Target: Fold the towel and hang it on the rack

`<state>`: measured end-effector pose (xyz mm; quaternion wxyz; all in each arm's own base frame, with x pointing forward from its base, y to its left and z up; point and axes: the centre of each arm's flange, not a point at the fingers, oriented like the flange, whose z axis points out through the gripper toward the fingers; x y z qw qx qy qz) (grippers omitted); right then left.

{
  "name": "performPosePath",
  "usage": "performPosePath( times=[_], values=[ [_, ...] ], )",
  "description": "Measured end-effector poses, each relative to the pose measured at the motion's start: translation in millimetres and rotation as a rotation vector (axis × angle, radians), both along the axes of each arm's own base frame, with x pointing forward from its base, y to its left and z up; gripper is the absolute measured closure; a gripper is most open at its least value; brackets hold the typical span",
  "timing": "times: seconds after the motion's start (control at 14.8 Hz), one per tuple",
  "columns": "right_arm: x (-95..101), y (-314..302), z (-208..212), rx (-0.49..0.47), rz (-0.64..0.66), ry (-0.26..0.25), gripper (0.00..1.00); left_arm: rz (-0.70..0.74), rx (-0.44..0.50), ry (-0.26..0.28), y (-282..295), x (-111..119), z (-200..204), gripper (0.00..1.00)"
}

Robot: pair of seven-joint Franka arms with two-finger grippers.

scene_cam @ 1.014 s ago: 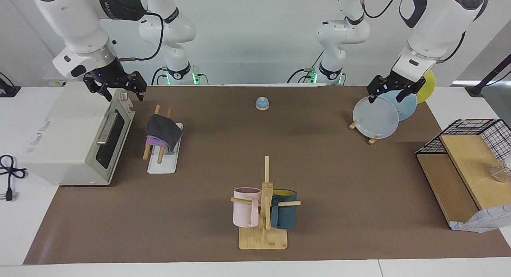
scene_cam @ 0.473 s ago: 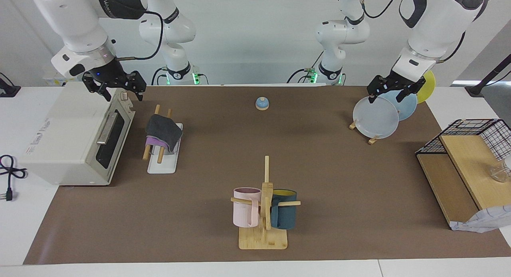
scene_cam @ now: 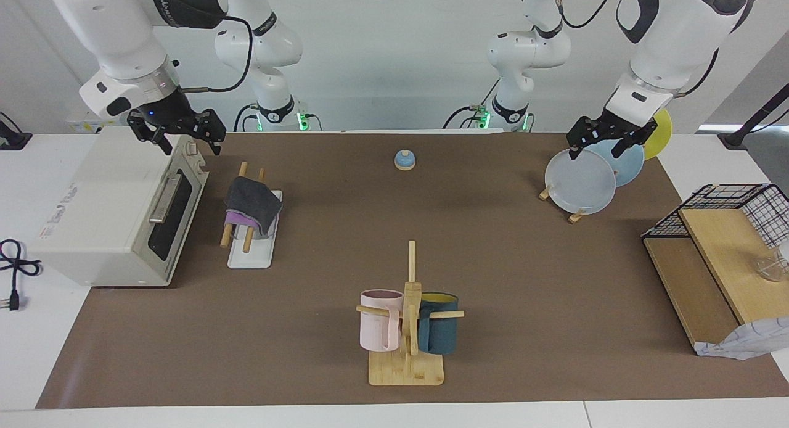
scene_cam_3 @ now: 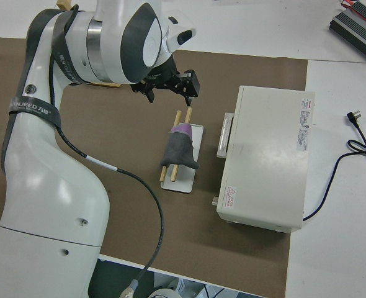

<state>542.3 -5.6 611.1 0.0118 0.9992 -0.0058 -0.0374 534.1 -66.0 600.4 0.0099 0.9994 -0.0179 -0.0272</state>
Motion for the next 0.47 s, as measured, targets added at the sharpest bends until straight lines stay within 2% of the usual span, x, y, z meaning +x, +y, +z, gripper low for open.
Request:
performPosePath(
  times=[0.47],
  values=[
    [-0.1, -9.5, 0.0, 0.0, -0.019, 0.0, 0.0, 0.0, 0.0, 0.0, 0.1, 0.0, 0.0, 0.0]
  ],
)
